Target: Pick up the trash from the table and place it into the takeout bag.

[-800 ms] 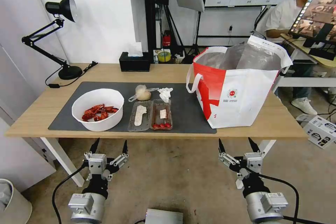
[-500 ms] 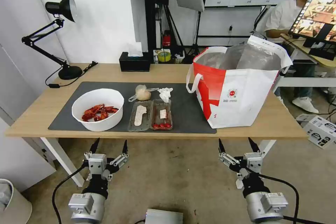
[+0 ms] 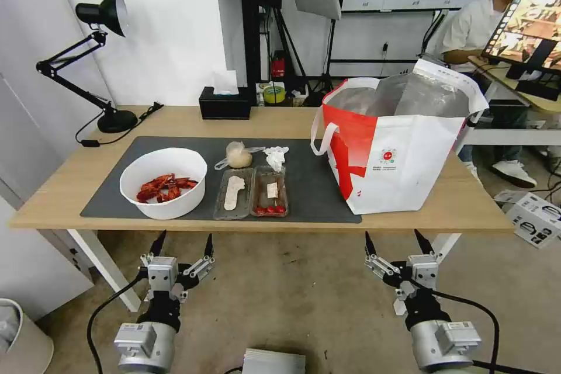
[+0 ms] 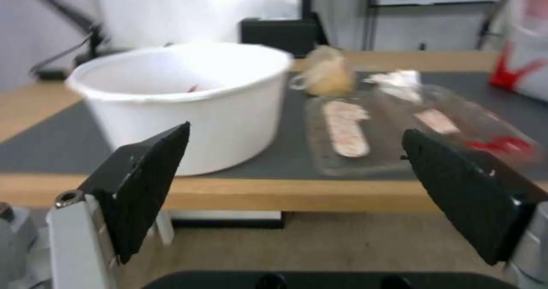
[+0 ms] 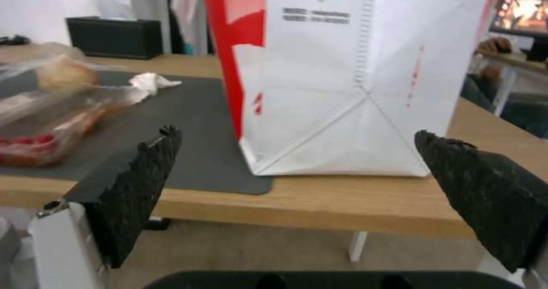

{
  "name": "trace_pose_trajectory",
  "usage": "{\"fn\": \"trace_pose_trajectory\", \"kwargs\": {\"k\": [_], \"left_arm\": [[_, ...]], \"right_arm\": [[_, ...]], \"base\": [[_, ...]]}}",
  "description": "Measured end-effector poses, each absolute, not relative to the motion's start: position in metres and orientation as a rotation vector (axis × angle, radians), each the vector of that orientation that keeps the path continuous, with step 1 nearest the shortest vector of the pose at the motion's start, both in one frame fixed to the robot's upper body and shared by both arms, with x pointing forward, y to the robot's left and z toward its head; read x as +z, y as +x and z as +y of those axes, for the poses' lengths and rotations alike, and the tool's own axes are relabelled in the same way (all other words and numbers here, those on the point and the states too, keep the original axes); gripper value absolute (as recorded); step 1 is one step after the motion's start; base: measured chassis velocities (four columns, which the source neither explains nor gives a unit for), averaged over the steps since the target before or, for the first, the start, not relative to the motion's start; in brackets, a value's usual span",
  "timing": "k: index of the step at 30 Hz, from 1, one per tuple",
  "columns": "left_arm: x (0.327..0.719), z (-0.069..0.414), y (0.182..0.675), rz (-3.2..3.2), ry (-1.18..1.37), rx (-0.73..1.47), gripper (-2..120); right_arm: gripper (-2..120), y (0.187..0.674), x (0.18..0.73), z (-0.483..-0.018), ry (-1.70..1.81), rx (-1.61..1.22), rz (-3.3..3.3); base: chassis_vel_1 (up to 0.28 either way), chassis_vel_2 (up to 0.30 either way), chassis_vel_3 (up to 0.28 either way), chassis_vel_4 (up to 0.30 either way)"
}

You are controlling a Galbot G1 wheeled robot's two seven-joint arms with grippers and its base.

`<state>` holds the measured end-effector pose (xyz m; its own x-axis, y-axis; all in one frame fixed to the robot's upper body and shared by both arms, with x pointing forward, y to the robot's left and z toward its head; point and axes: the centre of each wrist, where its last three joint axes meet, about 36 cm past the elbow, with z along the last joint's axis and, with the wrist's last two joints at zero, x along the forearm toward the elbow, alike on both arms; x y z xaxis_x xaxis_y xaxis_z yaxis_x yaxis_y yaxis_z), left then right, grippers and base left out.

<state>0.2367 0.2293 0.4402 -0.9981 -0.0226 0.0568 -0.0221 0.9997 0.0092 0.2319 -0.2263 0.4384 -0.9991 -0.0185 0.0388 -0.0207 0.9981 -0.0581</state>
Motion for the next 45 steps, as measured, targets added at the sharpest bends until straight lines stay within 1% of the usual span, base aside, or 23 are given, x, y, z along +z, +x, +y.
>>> {"fn": "trace_pose_trajectory", "kwargs": {"k": [3,4,6,11,13,17,21,25,27,32,35,36,39,40,41,42,43,45], "left_arm": [[0.454,0.24,0.251,-3.019,0.155,0.178,100],[0.454,0.24,0.251,-3.019,0.155,0.178,100],[0.454,0.244,0.255,-2.999,0.2,0.257,100],[0.448,0.245,0.255,-3.01,0.218,0.266,100],[0.442,0.246,0.253,-3.036,0.202,0.253,100],[0.431,0.248,0.25,-3.086,0.162,0.237,100],[0.426,0.245,0.25,-3.091,0.132,0.247,100],[0.42,0.236,0.252,-3.078,0.081,0.321,100],[0.418,0.228,0.254,-3.065,0.031,0.399,100],[0.417,0.22,0.256,-3.048,-0.034,0.482,100],[0.422,0.209,0.26,-2.961,-0.082,0.655,100],[0.422,0.209,0.26,-2.961,-0.082,0.655,100],[0.43,0.198,0.267,-2.828,-0.117,0.878,100],[0.43,0.198,0.267,-2.828,-0.117,0.878,100],[0.434,0.195,0.271,-2.776,-0.138,0.963,100],[0.434,0.195,0.271,-2.776,-0.138,0.963,100],[0.441,0.192,0.275,-2.714,-0.17,1.059,100],[0.449,0.189,0.279,-2.628,-0.203,1.176,100]], "right_arm": [[100,0.244,0.458,-0.236,-0.016,0.043,-3.074],[100,0.244,0.458,-0.236,-0.016,0.043,-3.074],[100,0.252,0.471,-0.242,-0.039,0.011,-3.052],[100,0.259,0.489,-0.249,-0.059,-0.028,-3.026],[100,0.265,0.504,-0.255,-0.069,-0.057,-3.005],[100,0.269,0.495,-0.257,0.044,-0.182,-3.052],[100,0.271,0.493,-0.257,0.062,-0.204,-3.055],[100,0.273,0.489,-0.256,0.077,-0.213,-3.052],[100,0.274,0.486,-0.257,0.102,-0.215,-3.056],[100,0.276,0.482,-0.258,0.129,-0.203,-3.059],[100,0.278,0.48,-0.259,0.136,-0.202,-3.057],[100,0.278,0.48,-0.259,0.136,-0.202,-3.057],[100,0.279,0.478,-0.258,0.14,-0.205,-3.054],[100,0.279,0.478,-0.258,0.14,-0.205,-3.054],[100,0.278,0.478,-0.257,0.141,-0.205,-3.053],[100,0.278,0.478,-0.257,0.141,-0.205,-3.053],[100,0.278,0.478,-0.257,0.141,-0.205,-3.052],[100,0.278,0.478,-0.257,0.141,-0.203,-3.052]], "base": [[0.0,0.0,0.0,0.0],[0.0,0.0,0.0,0.0],[0.0,0.0,0.0,0.0],[0.0,0.0,0.0,0.0],[0.0,0.0,0.0,0.0],[0.0,0.0,0.0,0.0],[0.0,0.0,0.0,0.0],[0.0,0.0,0.0,0.0],[0.0,0.0,0.0,0.0],[0.0,0.0,0.0,0.0],[0.0,0.0,0.0,0.0],[0.0,0.0,0.0,0.0],[0.0,0.0,0.0,0.0],[0.0,0.0,0.0,0.0],[0.0,0.0,0.0,0.0],[0.0,0.0,0.0,0.0],[0.0,0.0,0.0,0.0],[0.0,0.0,0.0,0.0]]}}
